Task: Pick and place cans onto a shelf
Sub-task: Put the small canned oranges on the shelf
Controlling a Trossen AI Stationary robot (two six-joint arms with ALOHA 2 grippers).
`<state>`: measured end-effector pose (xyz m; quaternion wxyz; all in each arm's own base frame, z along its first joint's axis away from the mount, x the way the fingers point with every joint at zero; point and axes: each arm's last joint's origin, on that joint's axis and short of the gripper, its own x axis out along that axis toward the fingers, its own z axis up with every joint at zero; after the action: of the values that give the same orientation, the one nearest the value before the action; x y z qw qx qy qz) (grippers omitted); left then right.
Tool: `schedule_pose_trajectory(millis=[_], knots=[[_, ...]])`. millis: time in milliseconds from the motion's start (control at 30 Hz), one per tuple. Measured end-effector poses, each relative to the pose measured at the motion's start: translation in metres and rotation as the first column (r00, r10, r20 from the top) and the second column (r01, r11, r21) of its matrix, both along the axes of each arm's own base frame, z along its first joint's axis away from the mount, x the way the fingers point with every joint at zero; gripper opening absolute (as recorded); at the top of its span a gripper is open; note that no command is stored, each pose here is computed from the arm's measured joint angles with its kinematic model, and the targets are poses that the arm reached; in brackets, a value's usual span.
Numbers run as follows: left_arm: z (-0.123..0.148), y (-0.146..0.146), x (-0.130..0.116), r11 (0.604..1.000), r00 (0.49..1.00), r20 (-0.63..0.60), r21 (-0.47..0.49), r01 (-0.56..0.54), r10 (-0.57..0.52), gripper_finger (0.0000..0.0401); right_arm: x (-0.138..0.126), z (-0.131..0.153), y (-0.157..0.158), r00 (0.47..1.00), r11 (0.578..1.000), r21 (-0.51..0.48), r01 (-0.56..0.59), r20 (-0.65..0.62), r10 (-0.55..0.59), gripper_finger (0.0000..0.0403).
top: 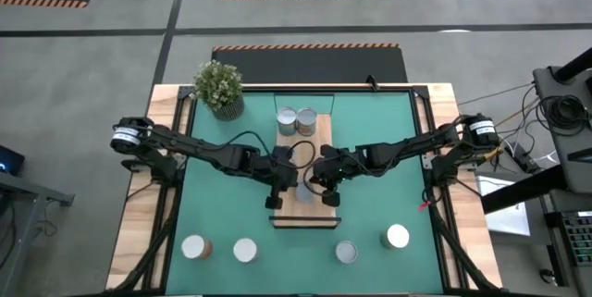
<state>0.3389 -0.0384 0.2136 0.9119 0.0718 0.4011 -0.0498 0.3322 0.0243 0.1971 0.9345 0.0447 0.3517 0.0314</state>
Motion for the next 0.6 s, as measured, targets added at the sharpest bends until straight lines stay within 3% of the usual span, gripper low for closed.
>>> schedule_pose_trajectory(millis=[200, 600], knots=[[0.0, 0.002, -0.001, 0.998, 0.999, -0.001, 0.03, -0.05, 0.05, 0.0, -0.001, -0.001, 0.003, 1.0, 1.0, 0.003, -0.007, -0.019, 0.007, 0.0009], [0.015, 0.002, -0.009, 0.999, 0.998, 0.031, 0.021, -0.047, 0.046, 0.0, -0.002, -0.001, 0.005, 0.999, 0.999, 0.018, -0.027, -0.028, 0.027, 0.0009]])
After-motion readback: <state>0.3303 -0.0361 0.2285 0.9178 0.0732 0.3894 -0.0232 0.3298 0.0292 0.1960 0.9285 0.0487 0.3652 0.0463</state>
